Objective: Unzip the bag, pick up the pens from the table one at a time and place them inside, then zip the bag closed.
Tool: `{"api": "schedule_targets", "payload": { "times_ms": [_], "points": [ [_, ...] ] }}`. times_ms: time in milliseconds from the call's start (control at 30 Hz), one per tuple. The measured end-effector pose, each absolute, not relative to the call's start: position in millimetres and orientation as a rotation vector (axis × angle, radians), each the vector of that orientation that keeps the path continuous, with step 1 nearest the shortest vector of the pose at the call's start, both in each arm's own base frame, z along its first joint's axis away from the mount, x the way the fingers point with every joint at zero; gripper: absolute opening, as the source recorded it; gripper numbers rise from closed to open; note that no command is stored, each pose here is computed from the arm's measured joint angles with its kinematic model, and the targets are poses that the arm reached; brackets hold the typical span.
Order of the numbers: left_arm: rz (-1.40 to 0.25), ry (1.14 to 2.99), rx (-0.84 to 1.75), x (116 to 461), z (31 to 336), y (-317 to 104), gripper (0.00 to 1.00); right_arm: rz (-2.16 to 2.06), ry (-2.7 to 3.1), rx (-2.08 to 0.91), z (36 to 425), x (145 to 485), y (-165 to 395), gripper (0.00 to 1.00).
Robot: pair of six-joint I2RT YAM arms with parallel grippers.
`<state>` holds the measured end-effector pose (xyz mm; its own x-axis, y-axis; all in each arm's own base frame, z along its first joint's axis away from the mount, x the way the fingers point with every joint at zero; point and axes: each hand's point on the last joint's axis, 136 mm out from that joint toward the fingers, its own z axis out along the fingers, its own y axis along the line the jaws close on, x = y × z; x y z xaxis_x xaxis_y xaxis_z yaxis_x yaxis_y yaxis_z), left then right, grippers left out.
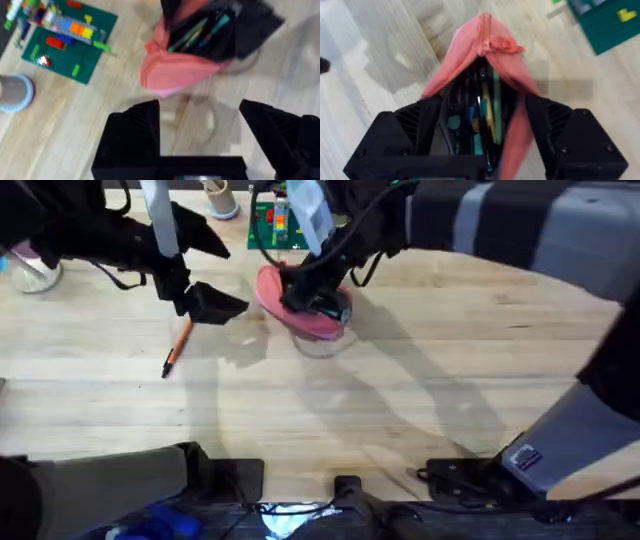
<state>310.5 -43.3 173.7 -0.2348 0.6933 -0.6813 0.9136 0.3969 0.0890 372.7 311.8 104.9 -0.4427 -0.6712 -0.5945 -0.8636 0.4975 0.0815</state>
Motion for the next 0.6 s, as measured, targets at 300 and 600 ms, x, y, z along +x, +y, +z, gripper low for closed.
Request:
{"api": "schedule_targets", "payload": {
  "times_ms": [300, 600],
  "points": [
    [-0.235, 2.302, 1.223, 298, 171, -10, 0.994, 0.49, 2.116, -1.163, 190, 377, 289, 0.997],
    [-0.049, 2.712, 0.868, 276, 152, 34, 0.994, 0.476, 2.119, -1.126, 220, 365, 266, 0.997]
  ]
}}
